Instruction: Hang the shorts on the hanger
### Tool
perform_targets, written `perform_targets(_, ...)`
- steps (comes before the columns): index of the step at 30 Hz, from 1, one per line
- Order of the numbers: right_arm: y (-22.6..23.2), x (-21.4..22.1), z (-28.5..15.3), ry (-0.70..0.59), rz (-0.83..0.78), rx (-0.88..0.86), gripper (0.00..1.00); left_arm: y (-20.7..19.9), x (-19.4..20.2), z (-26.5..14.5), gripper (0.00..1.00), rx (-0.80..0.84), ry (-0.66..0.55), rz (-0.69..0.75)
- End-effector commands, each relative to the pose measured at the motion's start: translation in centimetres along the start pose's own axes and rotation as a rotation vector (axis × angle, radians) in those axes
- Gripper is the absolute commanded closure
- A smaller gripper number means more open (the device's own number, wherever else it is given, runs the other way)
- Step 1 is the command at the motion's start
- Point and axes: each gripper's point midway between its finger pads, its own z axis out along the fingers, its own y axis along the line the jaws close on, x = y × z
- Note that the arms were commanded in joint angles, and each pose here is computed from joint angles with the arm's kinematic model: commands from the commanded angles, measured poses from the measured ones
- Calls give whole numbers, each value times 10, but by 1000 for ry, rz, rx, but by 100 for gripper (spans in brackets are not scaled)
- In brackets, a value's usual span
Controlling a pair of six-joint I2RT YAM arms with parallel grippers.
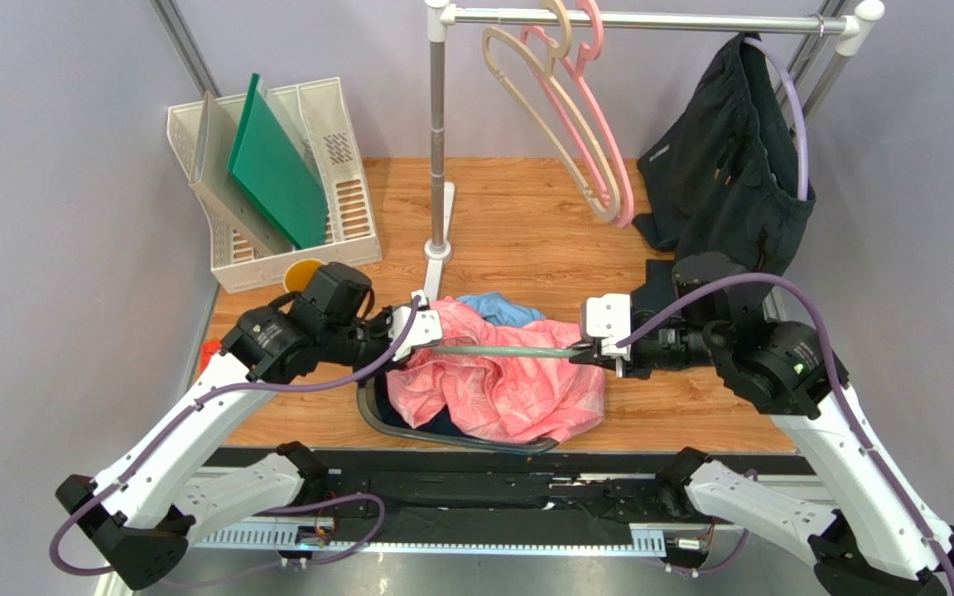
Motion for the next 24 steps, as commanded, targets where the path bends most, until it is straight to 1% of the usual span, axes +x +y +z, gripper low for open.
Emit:
perform_targets(1, -14, -20, 6, -73, -131, 14, 100, 1, -7, -16, 100, -21, -4, 12)
perform_targets(5, -14, -18, 14, -70, -172, -8, 100, 6, -6, -21, 100, -38, 18, 65)
perform_targets(10, -23, -16, 34, -57, -200, -3, 100, 6, -12, -28, 100, -39, 4, 104)
perform_targets(14, -34, -19, 48, -63, -216, 46, 100, 4, -13, -29, 100, -9, 30, 95)
perform_targets(16, -34, -25, 51, -78, -228, 47, 100, 4, -18, -31, 100, -4, 21, 85)
perform_targets(21, -30, -40, 68, -108, -185, 45, 100, 13, -43, -33, 100, -2, -16, 53)
perform_targets(24, -35, -43, 75, -105, -131, 77, 100, 15, -50, -30, 100, 22, -10, 50)
